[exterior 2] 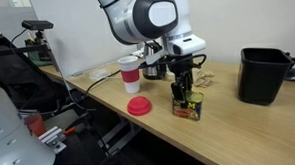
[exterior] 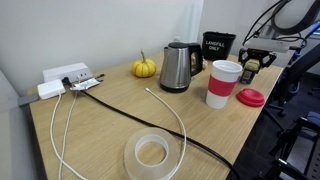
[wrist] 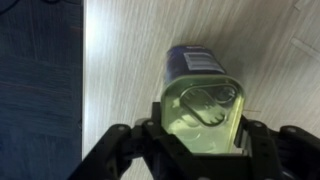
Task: Move the can to the left
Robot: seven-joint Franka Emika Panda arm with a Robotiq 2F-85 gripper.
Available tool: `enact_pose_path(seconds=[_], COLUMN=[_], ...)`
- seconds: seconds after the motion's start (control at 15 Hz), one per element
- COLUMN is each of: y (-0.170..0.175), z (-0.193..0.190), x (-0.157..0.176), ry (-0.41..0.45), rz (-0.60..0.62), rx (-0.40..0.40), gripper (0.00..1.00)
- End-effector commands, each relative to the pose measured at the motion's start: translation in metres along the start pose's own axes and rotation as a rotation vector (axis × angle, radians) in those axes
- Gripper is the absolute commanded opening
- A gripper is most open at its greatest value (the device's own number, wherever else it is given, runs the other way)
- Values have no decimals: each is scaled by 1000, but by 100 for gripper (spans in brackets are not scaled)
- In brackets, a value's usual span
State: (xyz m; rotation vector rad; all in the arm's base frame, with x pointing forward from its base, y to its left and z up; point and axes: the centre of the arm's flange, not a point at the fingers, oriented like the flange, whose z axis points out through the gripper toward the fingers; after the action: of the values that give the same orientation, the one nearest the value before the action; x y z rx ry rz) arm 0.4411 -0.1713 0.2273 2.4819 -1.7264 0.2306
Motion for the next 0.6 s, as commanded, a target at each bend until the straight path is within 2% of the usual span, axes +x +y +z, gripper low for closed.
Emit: enact_pose_path(seconds=[0.0, 0.53], y=[-1, -23], z=[1, -57], x=[-1, -9], ry=[29, 31], rz=[-13, -10], rx=[12, 63], gripper=[38, 38])
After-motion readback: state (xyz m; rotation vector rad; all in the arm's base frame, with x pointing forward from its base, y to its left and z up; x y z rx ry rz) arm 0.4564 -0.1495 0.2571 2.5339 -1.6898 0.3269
